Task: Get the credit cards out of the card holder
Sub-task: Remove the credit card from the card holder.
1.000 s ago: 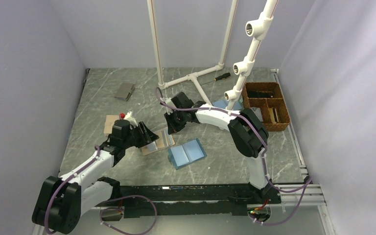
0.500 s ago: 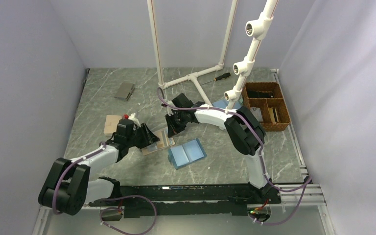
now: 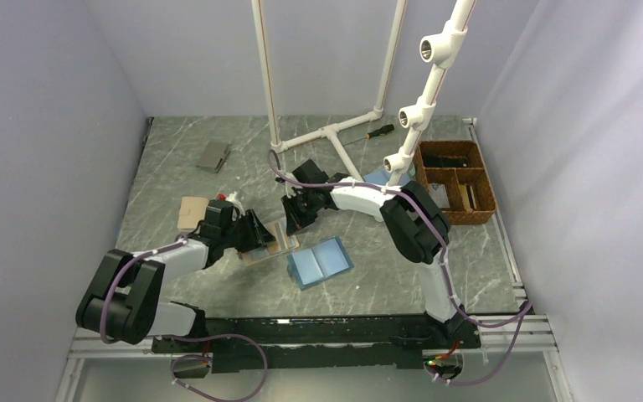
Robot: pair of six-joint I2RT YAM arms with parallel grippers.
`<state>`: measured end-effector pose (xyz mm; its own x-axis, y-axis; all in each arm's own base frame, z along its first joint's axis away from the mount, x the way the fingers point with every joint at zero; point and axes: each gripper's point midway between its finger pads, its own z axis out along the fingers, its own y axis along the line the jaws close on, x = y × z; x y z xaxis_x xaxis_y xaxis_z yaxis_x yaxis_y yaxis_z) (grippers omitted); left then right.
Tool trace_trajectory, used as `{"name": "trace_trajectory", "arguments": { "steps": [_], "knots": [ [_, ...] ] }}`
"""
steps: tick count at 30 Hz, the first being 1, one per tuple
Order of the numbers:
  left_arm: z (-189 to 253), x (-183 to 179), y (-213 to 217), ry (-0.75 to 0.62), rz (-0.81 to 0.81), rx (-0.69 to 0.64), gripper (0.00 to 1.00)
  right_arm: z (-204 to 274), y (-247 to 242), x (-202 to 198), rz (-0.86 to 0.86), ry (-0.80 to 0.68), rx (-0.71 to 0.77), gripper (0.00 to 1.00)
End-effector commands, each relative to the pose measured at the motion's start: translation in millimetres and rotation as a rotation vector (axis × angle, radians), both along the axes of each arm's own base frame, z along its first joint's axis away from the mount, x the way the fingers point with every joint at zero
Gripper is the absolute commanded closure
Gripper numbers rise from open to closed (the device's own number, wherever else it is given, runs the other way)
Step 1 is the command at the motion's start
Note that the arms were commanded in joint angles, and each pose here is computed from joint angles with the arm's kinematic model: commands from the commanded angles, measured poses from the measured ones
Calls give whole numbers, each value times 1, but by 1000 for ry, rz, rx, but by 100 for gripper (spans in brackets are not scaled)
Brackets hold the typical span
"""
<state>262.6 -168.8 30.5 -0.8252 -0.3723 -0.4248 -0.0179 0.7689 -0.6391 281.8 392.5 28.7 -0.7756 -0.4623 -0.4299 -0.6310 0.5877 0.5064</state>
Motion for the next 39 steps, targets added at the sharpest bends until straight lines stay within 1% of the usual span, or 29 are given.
{"name": "trace_trajectory", "arguments": {
  "steps": [1, 9, 13, 16, 20, 23, 25, 30, 35, 39],
  "knots": [
    [-8, 1, 0, 19, -26, 26, 53, 2, 7, 4, 20, -46, -25, 99],
    [-14, -2, -7, 59, -67, 5, 50, -7, 15, -7, 68, -108, -110, 90],
    [-14, -3, -5, 62, -61, 13, 48, -5, 17, -9, 81, -108, -109, 84],
    [-14, -4, -5, 64, -60, 14, 47, 5, 21, -12, 96, -103, -76, 80],
    [-9, -6, -8, 50, -70, -12, 41, 18, 26, -18, 126, -91, -26, 75],
    [-1, -8, -13, 19, -85, -53, 29, 24, 29, -22, 137, -67, 7, 71],
    [5, -9, -15, -4, -91, -73, 26, 27, 30, -24, 138, -36, 35, 70],
    [14, -13, -15, -44, -98, -90, 25, 30, 29, -26, 134, 19, 82, 70],
    [6, -12, -9, -4, -67, -51, 27, 38, 31, -30, 144, 67, 137, 69],
    [5, -13, -9, 6, -71, -51, 27, 43, 31, -33, 151, 130, 197, 68]
  ]
}}
